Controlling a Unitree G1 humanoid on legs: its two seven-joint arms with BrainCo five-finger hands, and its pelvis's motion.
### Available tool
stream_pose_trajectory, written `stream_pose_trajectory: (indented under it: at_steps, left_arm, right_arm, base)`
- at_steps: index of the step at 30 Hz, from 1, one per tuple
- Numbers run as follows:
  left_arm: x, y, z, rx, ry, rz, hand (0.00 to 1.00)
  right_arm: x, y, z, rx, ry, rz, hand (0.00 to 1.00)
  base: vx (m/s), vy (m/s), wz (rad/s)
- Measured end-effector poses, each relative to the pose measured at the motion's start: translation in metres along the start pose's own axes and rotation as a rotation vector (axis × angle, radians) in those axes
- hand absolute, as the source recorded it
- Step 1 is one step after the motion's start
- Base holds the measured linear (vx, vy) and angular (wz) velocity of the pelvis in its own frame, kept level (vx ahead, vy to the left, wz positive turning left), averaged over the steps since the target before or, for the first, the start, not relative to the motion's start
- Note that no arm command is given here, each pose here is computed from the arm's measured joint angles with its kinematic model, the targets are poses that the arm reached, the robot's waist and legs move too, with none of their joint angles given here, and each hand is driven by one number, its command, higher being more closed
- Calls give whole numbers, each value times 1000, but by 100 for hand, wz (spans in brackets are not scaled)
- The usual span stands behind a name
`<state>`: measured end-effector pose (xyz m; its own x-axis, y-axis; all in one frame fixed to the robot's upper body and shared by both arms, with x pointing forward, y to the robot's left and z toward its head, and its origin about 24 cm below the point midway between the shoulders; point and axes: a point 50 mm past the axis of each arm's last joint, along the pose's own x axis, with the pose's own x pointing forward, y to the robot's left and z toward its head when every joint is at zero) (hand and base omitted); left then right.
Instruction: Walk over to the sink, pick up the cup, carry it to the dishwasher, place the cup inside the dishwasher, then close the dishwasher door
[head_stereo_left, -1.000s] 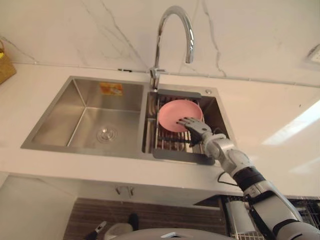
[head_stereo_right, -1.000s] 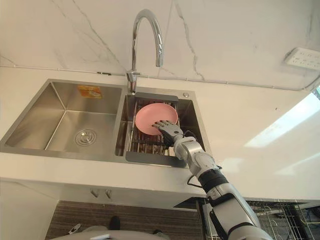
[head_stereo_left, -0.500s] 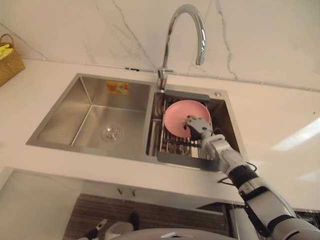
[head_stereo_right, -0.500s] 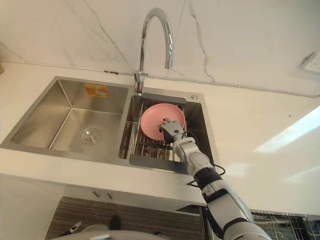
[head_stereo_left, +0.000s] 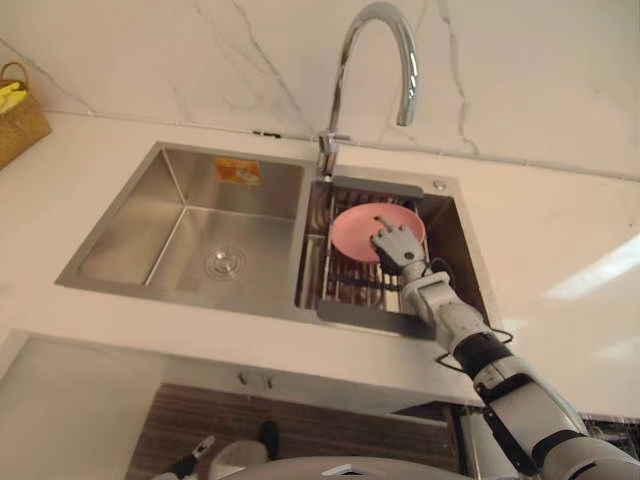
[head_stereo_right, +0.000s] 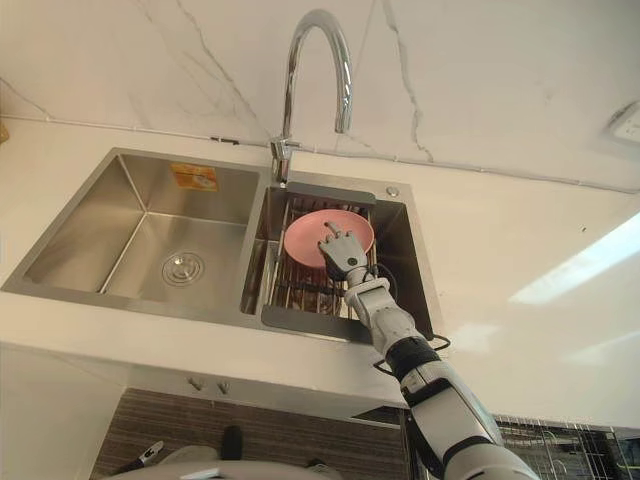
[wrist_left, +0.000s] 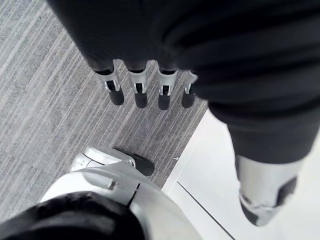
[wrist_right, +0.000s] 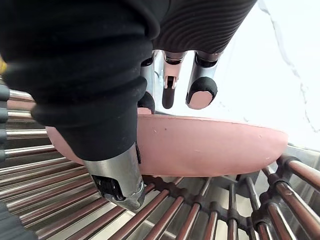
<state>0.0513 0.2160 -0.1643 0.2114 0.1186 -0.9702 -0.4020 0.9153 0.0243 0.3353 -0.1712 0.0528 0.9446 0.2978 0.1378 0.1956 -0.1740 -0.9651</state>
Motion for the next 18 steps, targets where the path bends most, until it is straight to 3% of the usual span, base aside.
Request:
stream_pose_trajectory:
  at_steps: [18]
  left_arm:
    - [-2,2,-5,39,2,-4,0]
  right_arm:
    - [1,-44,-37,-209,-145,-138,100]
  base:
    - [-2,2,-2]
